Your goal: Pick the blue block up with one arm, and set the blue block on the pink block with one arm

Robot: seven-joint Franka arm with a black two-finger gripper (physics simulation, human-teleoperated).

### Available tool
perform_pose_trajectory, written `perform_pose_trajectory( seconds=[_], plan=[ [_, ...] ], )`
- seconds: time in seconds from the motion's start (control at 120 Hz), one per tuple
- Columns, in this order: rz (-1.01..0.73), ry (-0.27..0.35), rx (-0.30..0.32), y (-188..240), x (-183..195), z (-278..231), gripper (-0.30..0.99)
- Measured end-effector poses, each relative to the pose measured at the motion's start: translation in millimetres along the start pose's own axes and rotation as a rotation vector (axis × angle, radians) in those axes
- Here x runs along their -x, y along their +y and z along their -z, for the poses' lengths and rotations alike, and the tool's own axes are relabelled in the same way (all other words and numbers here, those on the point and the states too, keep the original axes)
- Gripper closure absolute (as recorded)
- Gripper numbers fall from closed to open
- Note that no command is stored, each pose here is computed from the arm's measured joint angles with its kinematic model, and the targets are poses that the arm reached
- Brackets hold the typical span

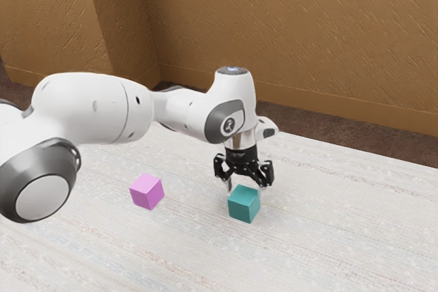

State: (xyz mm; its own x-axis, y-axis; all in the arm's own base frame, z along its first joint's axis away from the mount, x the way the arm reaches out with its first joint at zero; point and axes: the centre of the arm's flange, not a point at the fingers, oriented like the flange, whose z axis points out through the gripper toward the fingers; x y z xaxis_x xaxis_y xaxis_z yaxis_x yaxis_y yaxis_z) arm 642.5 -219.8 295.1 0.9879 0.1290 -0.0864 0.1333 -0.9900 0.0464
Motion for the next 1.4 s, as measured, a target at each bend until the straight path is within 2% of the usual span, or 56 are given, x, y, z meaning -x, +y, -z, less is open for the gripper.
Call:
perform_pose_trajectory(
  seconds=[0.45, 0.858, 1.4],
  plan=[
    [-0.07, 0.041, 0.007, -3.5, 14.7, -1.5, 0.06],
    [-0.172, 0.038, -0.007, -0.8, 27.1, -18.9, 0.08],
    [-0.205, 0.063, -0.052, -3.2, 22.3, -27.0, 0.25]
  ],
)
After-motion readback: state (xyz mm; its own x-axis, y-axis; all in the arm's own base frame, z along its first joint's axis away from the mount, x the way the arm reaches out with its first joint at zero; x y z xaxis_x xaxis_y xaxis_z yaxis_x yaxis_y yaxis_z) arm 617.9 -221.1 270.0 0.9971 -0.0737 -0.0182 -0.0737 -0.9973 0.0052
